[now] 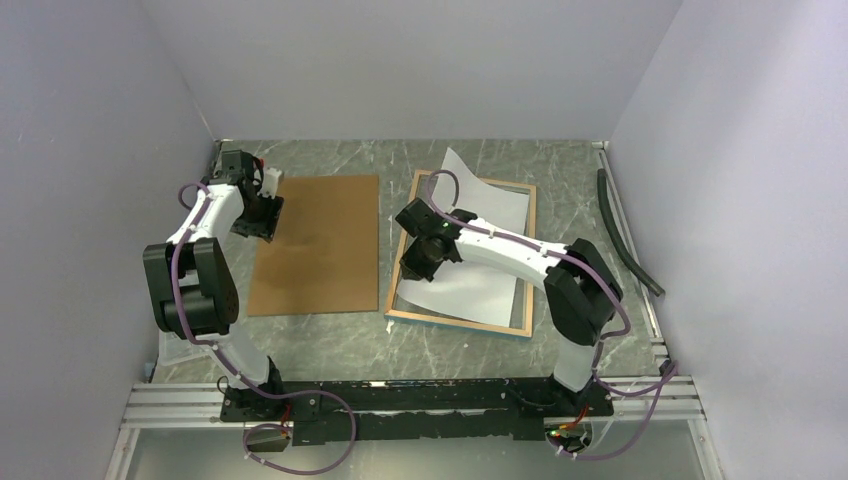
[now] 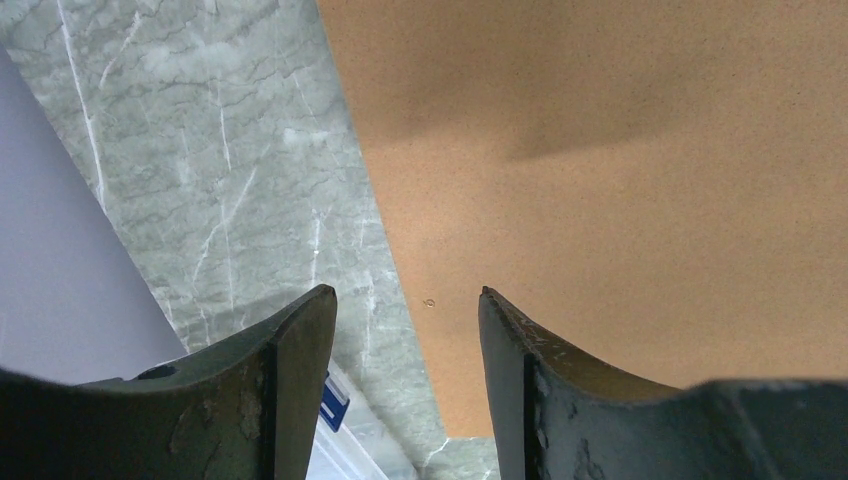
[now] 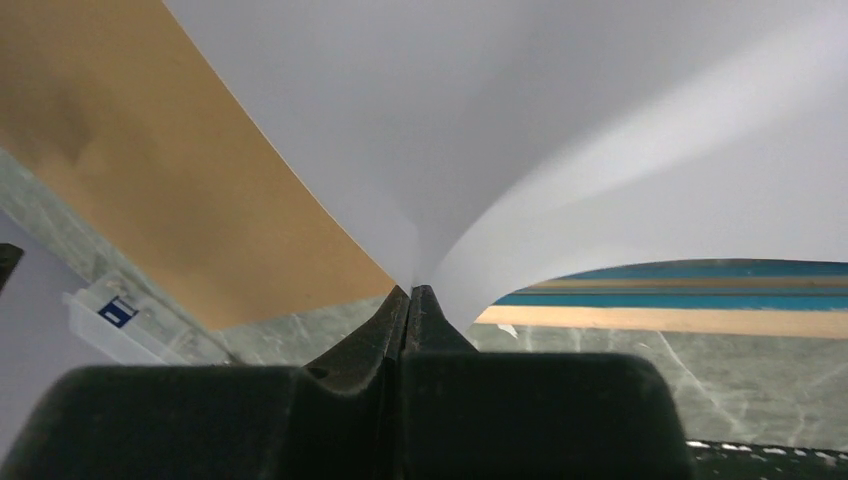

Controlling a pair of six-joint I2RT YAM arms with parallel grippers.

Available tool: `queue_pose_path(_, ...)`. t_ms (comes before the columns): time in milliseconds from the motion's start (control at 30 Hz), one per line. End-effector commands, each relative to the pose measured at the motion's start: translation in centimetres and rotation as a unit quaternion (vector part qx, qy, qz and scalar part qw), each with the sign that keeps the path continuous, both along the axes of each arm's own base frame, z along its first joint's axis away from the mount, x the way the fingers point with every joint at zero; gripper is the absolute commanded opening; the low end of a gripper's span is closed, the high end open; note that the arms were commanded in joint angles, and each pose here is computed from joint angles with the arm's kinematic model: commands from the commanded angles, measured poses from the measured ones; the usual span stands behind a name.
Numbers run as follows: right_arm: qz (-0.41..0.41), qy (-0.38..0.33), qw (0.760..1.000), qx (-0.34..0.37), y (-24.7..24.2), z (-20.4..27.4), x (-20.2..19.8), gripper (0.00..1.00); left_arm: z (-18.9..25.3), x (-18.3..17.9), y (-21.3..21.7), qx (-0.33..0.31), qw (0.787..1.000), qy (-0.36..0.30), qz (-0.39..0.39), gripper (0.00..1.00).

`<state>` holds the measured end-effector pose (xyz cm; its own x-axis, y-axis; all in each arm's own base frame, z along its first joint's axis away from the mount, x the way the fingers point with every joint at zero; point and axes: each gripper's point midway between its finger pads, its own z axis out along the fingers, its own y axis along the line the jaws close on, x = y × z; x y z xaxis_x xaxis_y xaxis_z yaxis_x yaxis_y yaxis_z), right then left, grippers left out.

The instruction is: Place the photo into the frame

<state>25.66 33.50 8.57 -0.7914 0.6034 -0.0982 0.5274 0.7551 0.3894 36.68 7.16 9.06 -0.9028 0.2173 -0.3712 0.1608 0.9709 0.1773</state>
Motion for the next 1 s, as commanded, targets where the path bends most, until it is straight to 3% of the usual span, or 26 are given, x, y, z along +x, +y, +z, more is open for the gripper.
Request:
queue_pose_path(0, 0.002, -0.020, 1.000, -0.009, 0.2, 0.8, 1.5, 0.00, 1.6, 0.4, -0.3, 0.000, 0.999, -0.032, -0.003, 0.60)
queue_pose_path(400, 0.110, -0.016, 0.988, -0.111, -3.0, -0.8, 0.4, 0.00, 1.0, 0.7, -0.6, -0.011, 1.000, -0.028, -0.002, 0.60)
queue_pose_path(667, 0.162, -0.034, 0.979, -0.120, -3.9, -0.7, -0.4, 0.00, 1.0, 0.6, -0.6, -0.010, 1.000, -0.027, -0.001, 0.60)
queue_pose_path(967, 0.165, -0.029, 0.978, -0.125, -4.0, -1.1, -0.5, 0.00, 1.0, 0.5, -0.6, -0.010, 1.000, -0.026, -0.003, 0.63)
